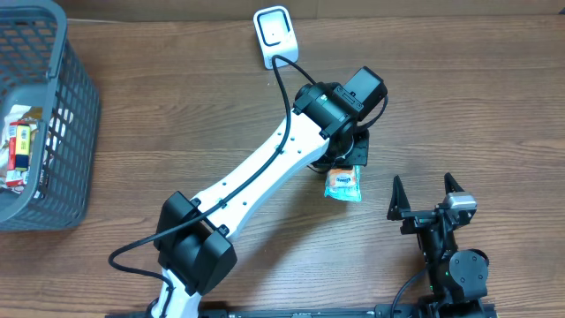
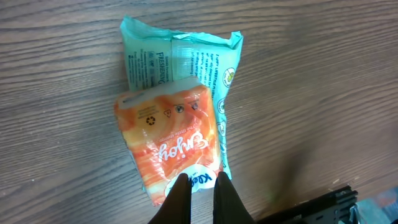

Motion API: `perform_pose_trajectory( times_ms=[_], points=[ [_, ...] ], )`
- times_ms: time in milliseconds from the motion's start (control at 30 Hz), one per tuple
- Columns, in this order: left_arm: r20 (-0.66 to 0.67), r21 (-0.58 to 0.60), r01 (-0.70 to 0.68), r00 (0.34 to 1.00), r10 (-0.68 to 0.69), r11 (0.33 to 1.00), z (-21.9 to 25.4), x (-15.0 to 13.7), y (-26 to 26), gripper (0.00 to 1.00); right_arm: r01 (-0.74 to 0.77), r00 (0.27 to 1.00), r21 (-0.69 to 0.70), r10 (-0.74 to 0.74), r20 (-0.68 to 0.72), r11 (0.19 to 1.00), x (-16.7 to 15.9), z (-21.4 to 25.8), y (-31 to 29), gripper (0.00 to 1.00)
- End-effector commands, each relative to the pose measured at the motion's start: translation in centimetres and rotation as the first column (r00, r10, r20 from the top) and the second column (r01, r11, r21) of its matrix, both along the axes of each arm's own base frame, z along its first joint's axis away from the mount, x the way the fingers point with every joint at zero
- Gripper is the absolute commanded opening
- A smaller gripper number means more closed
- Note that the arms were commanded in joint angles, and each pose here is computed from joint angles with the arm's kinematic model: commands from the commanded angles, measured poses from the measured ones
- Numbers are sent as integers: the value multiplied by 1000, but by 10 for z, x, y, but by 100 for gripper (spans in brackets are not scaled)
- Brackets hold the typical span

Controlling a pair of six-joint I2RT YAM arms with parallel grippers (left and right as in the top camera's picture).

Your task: Scan the item barcode

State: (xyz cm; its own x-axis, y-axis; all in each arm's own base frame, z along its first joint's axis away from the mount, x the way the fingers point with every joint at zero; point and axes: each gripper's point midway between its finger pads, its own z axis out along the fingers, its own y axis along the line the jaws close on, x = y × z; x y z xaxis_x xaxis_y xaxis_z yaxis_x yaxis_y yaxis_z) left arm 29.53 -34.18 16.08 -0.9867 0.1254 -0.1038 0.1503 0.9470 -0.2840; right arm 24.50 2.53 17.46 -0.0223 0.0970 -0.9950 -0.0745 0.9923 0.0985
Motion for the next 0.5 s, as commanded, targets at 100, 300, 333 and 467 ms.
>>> perform_pose_trajectory(
  times_ms=[100,300,333,467],
  points=[
    [1,-6,27,1000,-27,1000,1,0,-2,20,-2,1000,0,2,2,1000,0,-2,0,100],
    [1,59,31,1000,-31,998,-12,-5,5,51,-2,1000,-1,2,2,1000,0,-2,0,100],
    [-3,67,31,1000,-31,997,-15,-6,6,52,-2,1000,-1,2,2,1000,0,-2,0,100],
    [-31,94,33,999,-30,995,-26,-11,12,50,-2,1000,-1,2,1,1000,0,-3,0,100]
  ],
)
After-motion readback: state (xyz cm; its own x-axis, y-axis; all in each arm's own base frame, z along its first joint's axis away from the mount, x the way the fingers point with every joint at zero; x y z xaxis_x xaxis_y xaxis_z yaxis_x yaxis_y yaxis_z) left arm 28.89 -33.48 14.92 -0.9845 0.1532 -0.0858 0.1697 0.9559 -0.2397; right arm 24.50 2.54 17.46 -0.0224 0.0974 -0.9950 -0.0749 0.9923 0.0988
